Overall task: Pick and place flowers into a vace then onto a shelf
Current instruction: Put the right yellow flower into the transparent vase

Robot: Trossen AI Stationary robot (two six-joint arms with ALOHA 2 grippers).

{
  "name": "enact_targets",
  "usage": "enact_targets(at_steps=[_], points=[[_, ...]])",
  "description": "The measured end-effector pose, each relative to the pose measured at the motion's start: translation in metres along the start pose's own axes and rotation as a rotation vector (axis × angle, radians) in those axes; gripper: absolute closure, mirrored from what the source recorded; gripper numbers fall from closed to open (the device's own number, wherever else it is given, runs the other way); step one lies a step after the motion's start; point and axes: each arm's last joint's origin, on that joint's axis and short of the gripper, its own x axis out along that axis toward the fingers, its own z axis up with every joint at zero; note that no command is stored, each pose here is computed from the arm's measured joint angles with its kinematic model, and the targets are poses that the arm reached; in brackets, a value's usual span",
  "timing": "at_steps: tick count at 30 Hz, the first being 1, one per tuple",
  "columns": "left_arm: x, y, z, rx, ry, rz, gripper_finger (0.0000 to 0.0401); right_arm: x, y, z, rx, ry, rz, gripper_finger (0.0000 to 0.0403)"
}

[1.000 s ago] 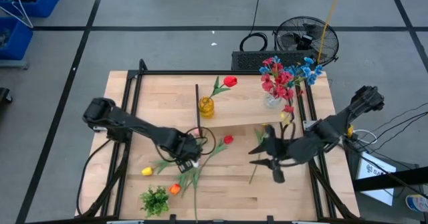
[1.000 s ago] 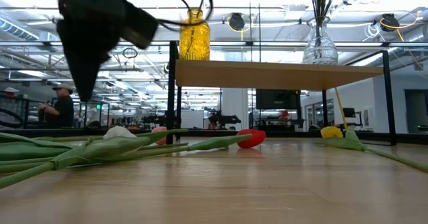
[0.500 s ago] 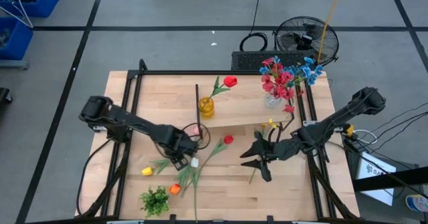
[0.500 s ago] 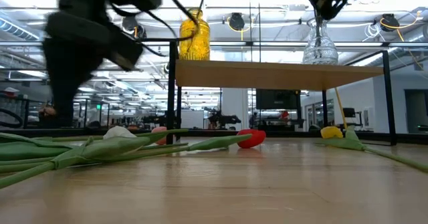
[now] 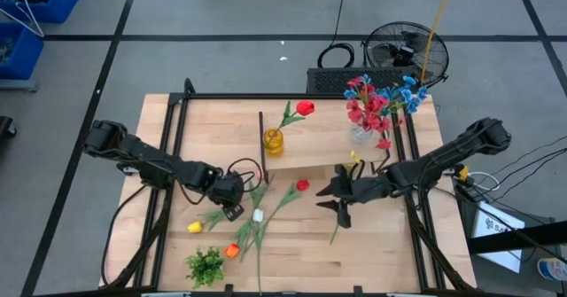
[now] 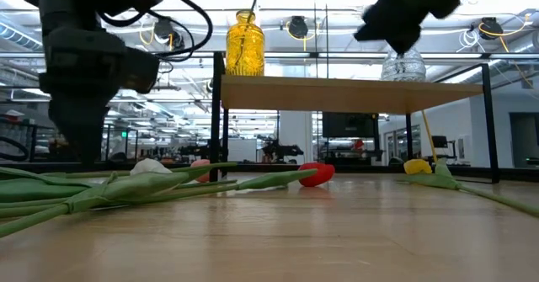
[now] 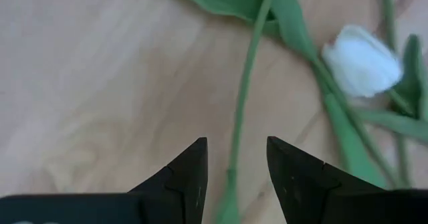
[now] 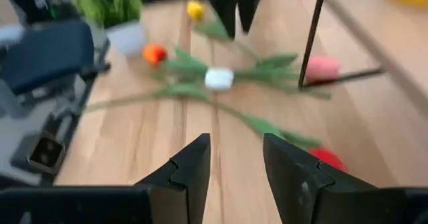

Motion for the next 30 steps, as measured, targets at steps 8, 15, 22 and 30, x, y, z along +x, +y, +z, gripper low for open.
enact_targets(at_steps=[8, 15, 22, 30], points=[[0.001, 0.006, 0.007, 0.007, -0.003, 0.019, 0.0245, 0.006, -0.005, -0.024, 0.168, 0.219, -0.079, 0.0233], [0.001, 0.010, 0.011, -0.016, -0.010, 0.022, 0.0245, 0.007, -0.006, -0.051, 0.596, 0.436, -0.236, 0.0214], [0.001, 0.012, 0.014, -0.026, -0.021, 0.028, 0.0245, 0.014, -0.006, -0.071, 0.814, 0.498, -0.438, 0.0223], [0.001, 0.012, 0.014, -0.036, -0.028, 0.033, 0.0245, 0.033, -0.018, -0.085, 0.781, 0.433, -0.615, 0.0225]])
